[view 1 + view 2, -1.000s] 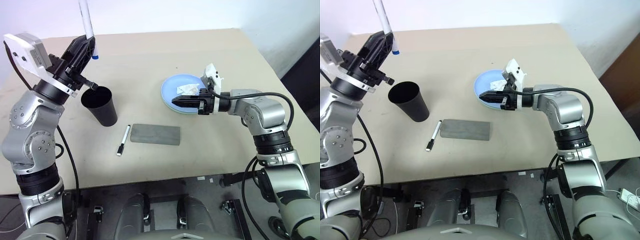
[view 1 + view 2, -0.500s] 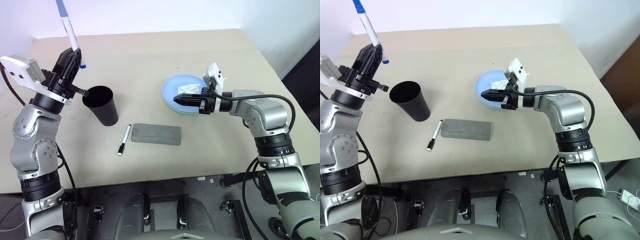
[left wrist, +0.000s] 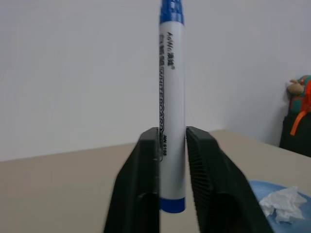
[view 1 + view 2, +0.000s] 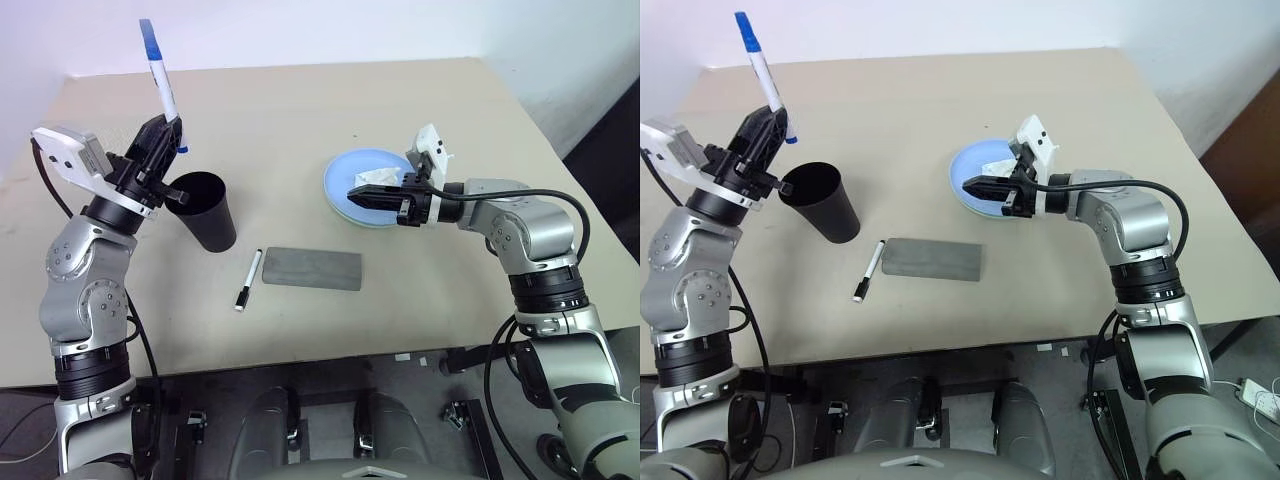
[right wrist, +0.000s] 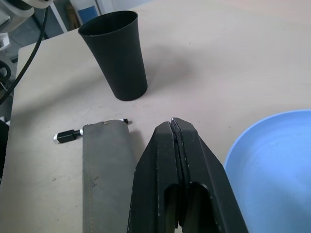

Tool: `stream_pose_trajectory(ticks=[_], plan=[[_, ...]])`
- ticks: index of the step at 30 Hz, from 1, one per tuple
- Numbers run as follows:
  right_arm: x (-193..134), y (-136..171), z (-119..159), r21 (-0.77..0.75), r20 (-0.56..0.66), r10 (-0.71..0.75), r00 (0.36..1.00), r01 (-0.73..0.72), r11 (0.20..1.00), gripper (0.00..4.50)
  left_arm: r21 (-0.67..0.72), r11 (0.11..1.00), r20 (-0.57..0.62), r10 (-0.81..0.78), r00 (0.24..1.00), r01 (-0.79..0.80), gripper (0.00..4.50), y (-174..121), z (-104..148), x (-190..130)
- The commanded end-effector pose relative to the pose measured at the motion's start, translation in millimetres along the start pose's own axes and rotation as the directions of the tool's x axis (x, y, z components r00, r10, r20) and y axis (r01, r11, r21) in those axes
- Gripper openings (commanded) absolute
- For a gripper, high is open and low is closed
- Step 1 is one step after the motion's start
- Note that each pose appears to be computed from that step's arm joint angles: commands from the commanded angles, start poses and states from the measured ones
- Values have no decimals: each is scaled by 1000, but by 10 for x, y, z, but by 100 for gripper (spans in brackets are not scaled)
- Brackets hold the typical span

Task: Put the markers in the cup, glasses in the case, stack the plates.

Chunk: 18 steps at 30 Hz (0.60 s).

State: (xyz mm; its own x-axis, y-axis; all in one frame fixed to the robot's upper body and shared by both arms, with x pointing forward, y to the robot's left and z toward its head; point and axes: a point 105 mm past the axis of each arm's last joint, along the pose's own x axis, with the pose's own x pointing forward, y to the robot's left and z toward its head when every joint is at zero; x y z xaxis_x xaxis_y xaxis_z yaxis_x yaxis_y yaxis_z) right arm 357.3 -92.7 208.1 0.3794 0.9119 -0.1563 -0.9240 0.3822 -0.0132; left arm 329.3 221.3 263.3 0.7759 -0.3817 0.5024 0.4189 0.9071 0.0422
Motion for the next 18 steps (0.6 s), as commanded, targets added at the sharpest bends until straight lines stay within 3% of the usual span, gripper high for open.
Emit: stream_pose_trajectory(ticks=[1,7,8,13,18], plan=[[-16,-22,87,-45,27,-20,999,21,999,0,3,1000,24,-16,1000,16,229,-26,88,-46],[-4,-16,58,-42,21,-17,1000,18,999,0,23,1000,24,7,1000,-7,433,-3,127,-122],[0,-16,57,-41,21,-16,1000,17,999,0,29,1000,22,8,1000,-8,446,-2,128,-129],[18,-19,83,-40,28,-6,1000,7,999,0,35,999,0,-14,1000,14,446,-24,176,-163],[19,-35,54,-14,1,3,1000,-2,1000,0,48,996,-103,-64,993,69,446,-29,327,-245]])
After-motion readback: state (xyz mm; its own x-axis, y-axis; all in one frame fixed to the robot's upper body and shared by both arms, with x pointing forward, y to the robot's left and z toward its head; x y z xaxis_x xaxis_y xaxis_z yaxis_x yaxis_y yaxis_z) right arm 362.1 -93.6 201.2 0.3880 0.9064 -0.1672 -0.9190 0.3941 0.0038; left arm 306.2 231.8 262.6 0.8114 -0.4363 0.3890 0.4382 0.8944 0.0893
